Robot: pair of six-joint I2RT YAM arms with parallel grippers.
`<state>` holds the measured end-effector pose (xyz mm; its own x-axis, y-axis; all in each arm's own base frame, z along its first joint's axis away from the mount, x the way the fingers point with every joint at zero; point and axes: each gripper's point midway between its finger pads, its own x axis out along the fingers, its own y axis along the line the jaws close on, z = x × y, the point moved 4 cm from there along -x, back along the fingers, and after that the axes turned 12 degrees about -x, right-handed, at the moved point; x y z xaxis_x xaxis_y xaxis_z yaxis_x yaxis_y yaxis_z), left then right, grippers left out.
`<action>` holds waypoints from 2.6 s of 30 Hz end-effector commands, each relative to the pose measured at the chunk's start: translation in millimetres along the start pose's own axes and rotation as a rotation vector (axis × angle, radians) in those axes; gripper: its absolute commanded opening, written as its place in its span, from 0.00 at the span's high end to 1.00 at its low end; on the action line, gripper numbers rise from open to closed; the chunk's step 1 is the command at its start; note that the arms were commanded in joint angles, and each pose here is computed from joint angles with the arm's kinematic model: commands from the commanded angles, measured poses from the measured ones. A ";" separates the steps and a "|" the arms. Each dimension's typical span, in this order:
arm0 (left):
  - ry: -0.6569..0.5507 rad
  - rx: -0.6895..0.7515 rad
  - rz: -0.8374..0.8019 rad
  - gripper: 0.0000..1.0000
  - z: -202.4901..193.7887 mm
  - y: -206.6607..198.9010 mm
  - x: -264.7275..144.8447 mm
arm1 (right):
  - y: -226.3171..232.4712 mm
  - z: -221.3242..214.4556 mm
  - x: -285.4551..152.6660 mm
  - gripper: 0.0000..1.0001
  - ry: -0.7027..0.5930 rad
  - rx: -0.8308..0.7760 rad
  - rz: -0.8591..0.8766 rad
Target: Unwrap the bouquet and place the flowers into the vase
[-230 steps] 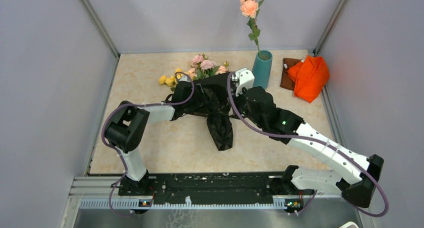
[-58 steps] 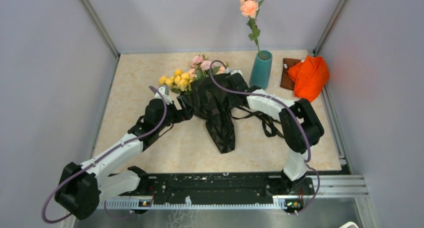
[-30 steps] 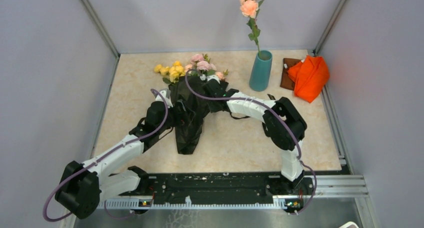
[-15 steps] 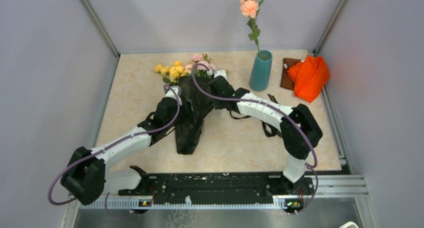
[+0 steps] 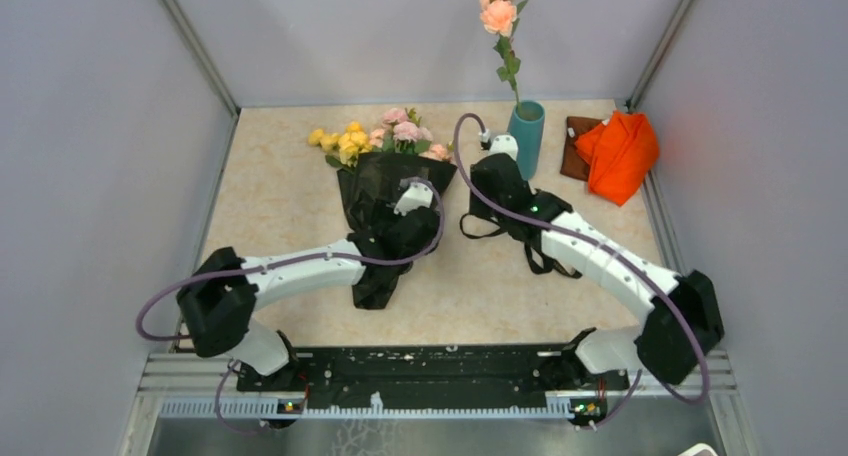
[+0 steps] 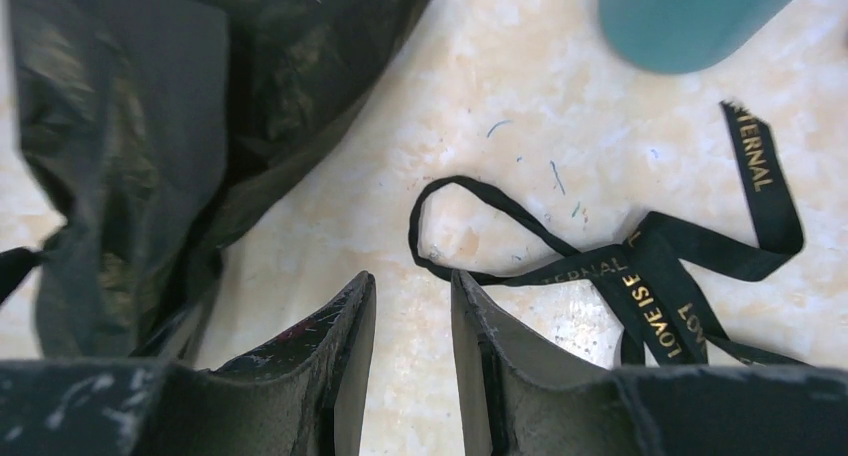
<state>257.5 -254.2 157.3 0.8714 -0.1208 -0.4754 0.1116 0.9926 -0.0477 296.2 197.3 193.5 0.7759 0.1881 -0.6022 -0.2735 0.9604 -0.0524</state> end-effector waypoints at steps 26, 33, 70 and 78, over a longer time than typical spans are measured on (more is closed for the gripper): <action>-0.129 0.091 0.647 1.00 31.1 74.6 -29.9 | -14.2 9.5 -50.9 0.64 -0.149 0.060 0.070; -0.052 -0.001 0.805 0.93 9.1 134.0 -51.2 | 6.6 6.4 -30.3 0.64 -0.130 0.054 0.163; -0.206 -0.523 0.506 0.01 80.4 100.7 -112.2 | 167.7 43.9 75.6 0.64 0.004 -0.170 0.438; -0.257 -0.605 0.397 0.01 86.3 117.7 -137.2 | 257.3 31.2 98.5 0.64 0.055 -0.192 0.623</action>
<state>195.7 -132.2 284.1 0.8575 0.3427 -0.3837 -0.4834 0.7919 -0.3731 334.3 424.6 138.5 0.4907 0.5945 -0.6370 -0.7027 0.7023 0.1141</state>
